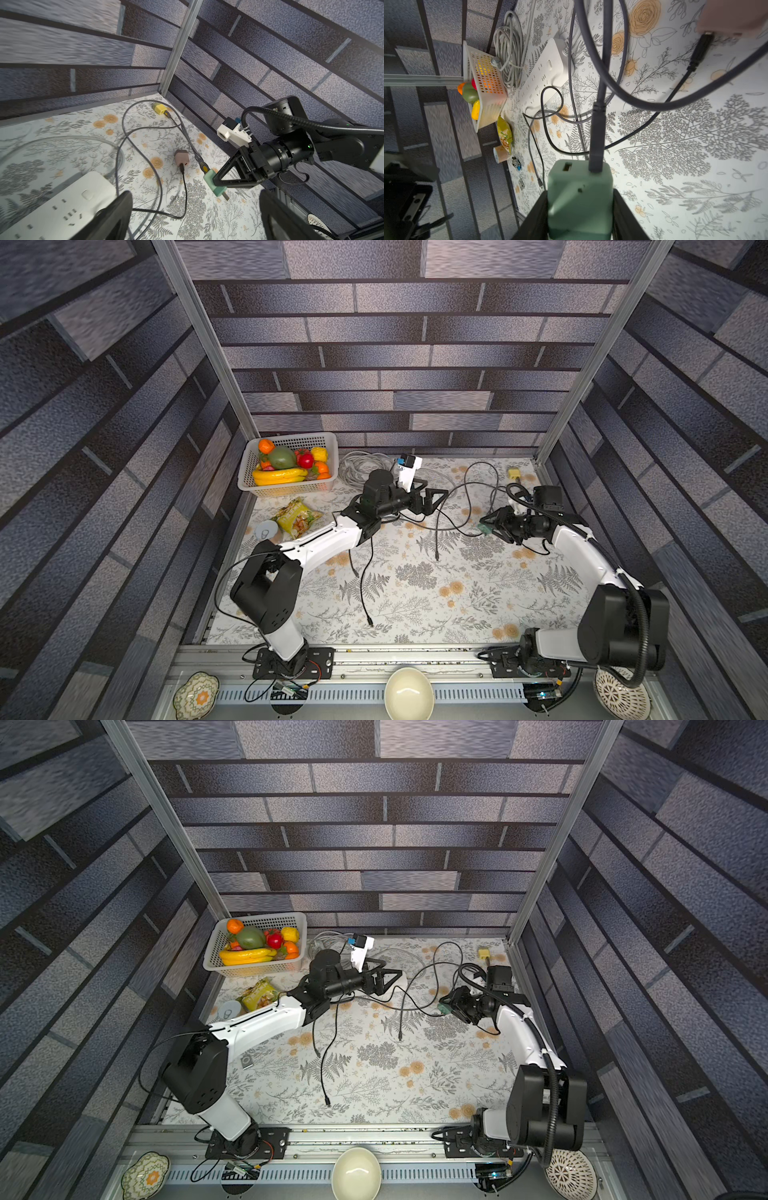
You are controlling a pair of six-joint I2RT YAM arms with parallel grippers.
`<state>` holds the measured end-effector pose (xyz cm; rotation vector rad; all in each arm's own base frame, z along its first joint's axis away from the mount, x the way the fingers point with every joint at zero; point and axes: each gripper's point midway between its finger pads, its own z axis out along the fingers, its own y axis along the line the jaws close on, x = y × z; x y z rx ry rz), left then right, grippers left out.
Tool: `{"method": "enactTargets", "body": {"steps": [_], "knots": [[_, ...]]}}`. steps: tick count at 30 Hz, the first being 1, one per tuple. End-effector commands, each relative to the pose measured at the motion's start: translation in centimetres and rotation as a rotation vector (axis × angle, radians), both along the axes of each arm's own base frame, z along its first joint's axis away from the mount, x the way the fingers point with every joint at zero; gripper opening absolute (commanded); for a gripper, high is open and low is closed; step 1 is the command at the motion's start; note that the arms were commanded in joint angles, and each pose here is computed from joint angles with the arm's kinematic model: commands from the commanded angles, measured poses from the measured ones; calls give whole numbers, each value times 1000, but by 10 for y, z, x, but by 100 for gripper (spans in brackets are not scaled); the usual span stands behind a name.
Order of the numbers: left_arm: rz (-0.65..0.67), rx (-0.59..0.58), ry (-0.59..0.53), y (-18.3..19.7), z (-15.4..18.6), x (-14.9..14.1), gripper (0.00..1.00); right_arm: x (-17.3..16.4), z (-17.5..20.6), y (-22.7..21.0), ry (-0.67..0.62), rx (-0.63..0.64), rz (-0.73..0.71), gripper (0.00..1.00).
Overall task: Charge mp3
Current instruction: Adjust the charging cable at the center of the board, then adjust the plug.
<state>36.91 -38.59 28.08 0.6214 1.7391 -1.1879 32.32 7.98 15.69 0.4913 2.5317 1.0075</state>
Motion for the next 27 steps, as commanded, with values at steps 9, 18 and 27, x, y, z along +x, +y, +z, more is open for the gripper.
{"method": "enactTargets", "body": {"steps": [9, 18, 27], "knots": [[-229, -81, 213, -62, -18, -7, 92, -20, 57, 3, -169, 12, -9, 13], [-280, -184, 278, -66, -35, -44, 99, -5, 57, 8, -168, 68, -47, 14], [-299, -111, 216, -91, -50, -69, 96, -7, 49, 17, -162, 55, -29, 20]]}}
